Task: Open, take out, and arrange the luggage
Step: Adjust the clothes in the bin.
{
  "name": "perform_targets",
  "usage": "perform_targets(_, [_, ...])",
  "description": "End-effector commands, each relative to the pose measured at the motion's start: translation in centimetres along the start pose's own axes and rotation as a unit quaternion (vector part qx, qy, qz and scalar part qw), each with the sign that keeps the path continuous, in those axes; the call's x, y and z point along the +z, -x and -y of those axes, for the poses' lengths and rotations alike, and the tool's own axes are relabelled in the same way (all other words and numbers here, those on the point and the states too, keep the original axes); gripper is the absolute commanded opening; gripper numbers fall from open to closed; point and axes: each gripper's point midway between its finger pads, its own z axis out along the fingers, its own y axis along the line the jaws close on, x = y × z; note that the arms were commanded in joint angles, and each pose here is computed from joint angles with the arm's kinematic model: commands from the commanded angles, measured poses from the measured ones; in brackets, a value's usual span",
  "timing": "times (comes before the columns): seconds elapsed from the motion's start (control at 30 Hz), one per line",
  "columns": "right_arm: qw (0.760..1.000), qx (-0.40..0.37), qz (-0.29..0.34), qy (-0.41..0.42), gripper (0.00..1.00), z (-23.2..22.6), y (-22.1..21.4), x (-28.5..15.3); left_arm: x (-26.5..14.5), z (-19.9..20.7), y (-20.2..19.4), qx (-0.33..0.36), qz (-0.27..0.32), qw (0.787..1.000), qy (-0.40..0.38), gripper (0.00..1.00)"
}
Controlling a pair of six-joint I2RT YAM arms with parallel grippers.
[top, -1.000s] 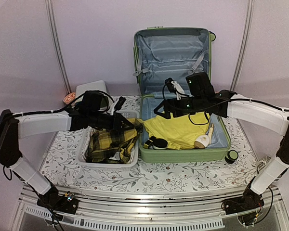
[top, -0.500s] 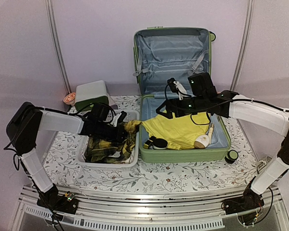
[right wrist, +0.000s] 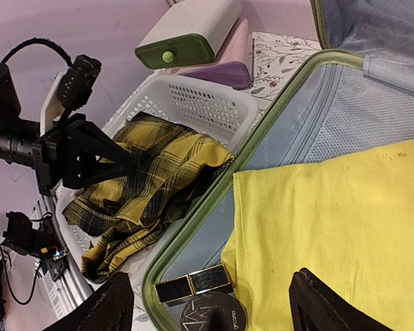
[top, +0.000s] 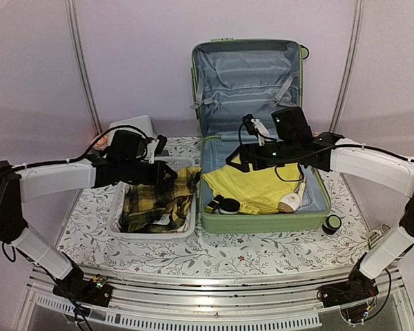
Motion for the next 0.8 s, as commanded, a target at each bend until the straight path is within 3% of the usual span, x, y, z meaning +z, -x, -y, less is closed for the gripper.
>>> perform_targets(0.0, [0.999, 0.002, 0.034, -0.001, 0.80, -0.2, 1.7, -1.3, 0.3, 0.0, 1.2, 0.009, 0.025, 1.000, 0.002, 0.07])
perform_targets(0.13, [0.999, 0.002, 0.038, -0.003, 0.80, -0.2, 1.8, -1.6, 2.2, 1.3, 1.1, -0.002, 0.023, 0.998, -0.056, 0.06])
perform_targets(0.27, [0.999, 0.003, 0.037, -0.003, 0.80, -0.1, 1.6, -1.7, 4.8, -0.1, -0.3, -0.030, 0.004, 0.996, -0.081, 0.05])
perform_targets(0.53, [0.999, 0.010, 0.032, -0.020, 0.80, 1.1, 0.6, -2.0, 8.0, -5.8, -4.9, -0.075, -0.055, 0.996, -0.009, 0.03])
perform_targets(0.77, [0.999, 0.015, 0.039, -0.029, 0.80, 1.8, 0.8, -2.5, 6.2, -5.1, -2.6, -0.050, -0.033, 0.998, 0.013, 0.03])
